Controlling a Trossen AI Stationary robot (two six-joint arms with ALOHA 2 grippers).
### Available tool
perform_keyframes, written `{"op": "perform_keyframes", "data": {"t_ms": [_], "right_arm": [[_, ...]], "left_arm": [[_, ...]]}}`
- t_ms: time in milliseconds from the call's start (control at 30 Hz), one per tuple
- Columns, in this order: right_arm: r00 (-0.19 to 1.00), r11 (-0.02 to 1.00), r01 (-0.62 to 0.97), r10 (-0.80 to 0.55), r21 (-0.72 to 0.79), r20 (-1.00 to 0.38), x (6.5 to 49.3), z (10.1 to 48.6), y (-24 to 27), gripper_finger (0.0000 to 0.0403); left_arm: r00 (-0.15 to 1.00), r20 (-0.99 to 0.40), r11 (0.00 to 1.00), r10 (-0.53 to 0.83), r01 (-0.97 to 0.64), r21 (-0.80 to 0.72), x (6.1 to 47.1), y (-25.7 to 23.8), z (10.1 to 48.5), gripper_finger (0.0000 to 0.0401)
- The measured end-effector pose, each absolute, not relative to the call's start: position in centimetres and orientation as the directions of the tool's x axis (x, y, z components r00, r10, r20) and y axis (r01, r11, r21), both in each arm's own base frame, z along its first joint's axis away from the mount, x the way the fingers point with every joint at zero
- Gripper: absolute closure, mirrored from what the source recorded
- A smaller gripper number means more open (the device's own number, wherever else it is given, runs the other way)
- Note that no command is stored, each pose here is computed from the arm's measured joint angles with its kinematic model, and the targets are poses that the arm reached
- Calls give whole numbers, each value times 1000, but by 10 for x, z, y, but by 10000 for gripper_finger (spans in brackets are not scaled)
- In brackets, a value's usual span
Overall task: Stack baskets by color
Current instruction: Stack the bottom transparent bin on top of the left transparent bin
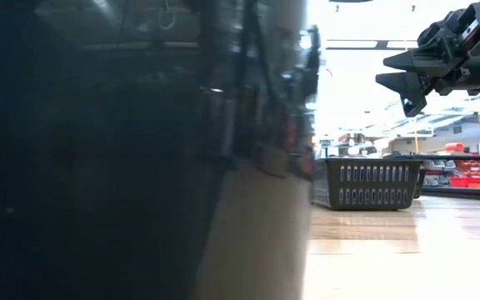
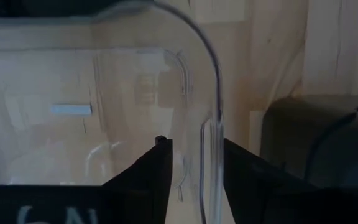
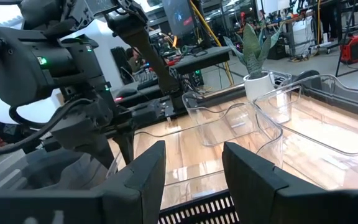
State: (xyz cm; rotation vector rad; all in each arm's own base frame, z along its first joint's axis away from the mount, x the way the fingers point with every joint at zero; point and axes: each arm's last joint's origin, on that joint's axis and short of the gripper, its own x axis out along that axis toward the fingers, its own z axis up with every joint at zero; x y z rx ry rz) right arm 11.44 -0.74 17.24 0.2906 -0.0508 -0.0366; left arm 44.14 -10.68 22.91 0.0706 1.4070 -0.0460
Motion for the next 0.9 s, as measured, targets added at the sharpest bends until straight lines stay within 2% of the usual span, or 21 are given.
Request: {"op": "perform_keyframes", "data": {"t_ms": [300, 600, 900], "right_arm": [[998, 957, 29, -43, 287, 45, 114, 172, -7, 238], [998, 957, 29, -44, 287, 45, 114, 172, -7, 238], [998, 957, 29, -43, 287, 45, 114, 172, -7, 238]], "left_arm": [[191, -980, 995, 59, 66, 73, 442, -112, 229, 307], [189, -980, 994, 69, 71, 84, 440, -115, 229, 386], [141, -976, 982, 165, 67, 176, 429, -124, 231, 394]]}}
